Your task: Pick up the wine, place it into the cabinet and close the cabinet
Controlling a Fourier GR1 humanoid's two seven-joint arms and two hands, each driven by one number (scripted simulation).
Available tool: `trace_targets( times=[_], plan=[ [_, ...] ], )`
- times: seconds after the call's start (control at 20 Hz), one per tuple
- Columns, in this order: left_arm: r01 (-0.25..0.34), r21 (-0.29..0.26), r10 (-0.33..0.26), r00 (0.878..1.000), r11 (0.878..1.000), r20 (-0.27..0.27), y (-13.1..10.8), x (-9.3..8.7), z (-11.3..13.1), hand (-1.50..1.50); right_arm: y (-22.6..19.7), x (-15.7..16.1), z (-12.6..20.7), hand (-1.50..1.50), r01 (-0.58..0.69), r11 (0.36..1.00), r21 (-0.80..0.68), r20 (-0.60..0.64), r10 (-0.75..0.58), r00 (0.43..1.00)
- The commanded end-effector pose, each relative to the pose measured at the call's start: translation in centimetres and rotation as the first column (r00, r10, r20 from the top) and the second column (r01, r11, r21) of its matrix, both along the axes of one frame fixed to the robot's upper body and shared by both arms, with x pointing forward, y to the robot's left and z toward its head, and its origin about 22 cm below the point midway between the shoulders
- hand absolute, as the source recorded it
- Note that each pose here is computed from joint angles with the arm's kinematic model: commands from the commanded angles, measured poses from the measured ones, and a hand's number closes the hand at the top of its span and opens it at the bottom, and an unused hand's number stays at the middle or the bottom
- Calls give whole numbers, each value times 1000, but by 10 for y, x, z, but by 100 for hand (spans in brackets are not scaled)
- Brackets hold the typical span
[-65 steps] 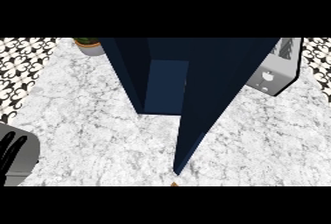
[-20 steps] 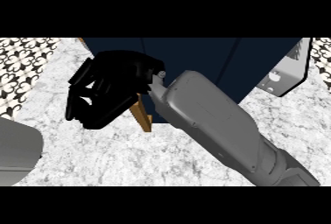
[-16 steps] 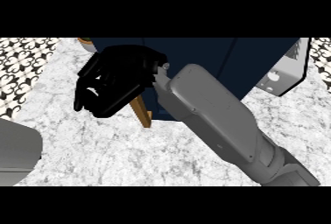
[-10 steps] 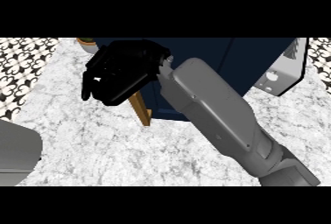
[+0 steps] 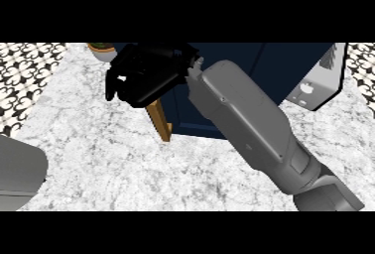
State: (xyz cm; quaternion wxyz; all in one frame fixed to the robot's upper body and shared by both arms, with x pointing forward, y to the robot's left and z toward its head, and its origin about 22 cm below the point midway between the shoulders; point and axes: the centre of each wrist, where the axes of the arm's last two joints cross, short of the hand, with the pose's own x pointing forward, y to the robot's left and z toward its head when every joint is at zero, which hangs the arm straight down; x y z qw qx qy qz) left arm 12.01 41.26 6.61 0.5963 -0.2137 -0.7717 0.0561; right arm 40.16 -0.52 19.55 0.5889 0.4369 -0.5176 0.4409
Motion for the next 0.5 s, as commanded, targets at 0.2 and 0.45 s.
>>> trace_targets(
  times=[0.2,0.45],
  plan=[
    [-96,57,92,994,994,58,25,3,9,-150,-78,39,17,150,384,919,91,68,-391,918],
    [-81,65,76,994,995,84,13,14,9,-150,-73,38,5,150,382,917,112,72,-391,918]
  ],
)
